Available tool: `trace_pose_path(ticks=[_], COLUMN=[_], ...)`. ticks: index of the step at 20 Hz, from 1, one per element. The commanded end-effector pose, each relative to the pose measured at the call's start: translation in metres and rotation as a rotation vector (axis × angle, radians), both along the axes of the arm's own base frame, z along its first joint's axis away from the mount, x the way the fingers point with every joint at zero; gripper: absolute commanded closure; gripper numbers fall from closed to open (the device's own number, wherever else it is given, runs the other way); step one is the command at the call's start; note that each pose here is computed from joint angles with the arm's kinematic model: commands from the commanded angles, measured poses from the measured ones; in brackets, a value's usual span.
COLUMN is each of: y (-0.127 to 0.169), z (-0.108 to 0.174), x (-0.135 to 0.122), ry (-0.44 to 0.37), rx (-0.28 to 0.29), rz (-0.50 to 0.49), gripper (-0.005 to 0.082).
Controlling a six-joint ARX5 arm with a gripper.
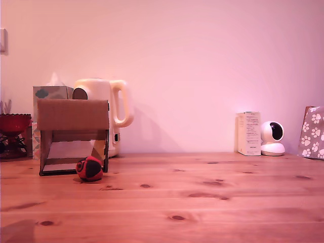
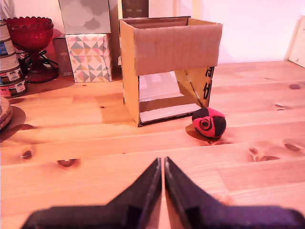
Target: Drop the footbag into the cardboard dice tower
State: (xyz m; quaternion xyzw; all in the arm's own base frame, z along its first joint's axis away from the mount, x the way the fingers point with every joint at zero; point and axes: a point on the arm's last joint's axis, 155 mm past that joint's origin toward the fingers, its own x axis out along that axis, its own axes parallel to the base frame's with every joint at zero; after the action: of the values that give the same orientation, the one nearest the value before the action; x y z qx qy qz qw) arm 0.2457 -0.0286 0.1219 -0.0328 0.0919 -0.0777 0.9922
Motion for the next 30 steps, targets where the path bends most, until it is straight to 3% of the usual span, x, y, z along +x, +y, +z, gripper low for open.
trace_pose_path(ticks=[1,8,9,14,16,19,23,30], y=[0.000,0.000,-0.003,-0.021,-0.025,-0.031,-0.041,-0.072], z=[-0.008,-0.006,0.000,0.059,0.079,0.104,0.121,0.092], x=[0.001,0.001,0.002,-0.001,-0.006,-0.012,-0.008,0.025], ry=[0.016,0.007,-0.014,-0.198,-0.228,-0.263,-0.233,-0.063], rx=[-0.004,-0.006,-0.032,-0.152,-0.210,-0.216,-0.220,-0.198], rz=[0.000,-0.002,-0.010,-0.103,-0.131,-0.169,-0.206,-0.300], gripper=[0.0792,0.0792,0.0792,0.0792,0.0792,0.0792,0.0792,0.0792])
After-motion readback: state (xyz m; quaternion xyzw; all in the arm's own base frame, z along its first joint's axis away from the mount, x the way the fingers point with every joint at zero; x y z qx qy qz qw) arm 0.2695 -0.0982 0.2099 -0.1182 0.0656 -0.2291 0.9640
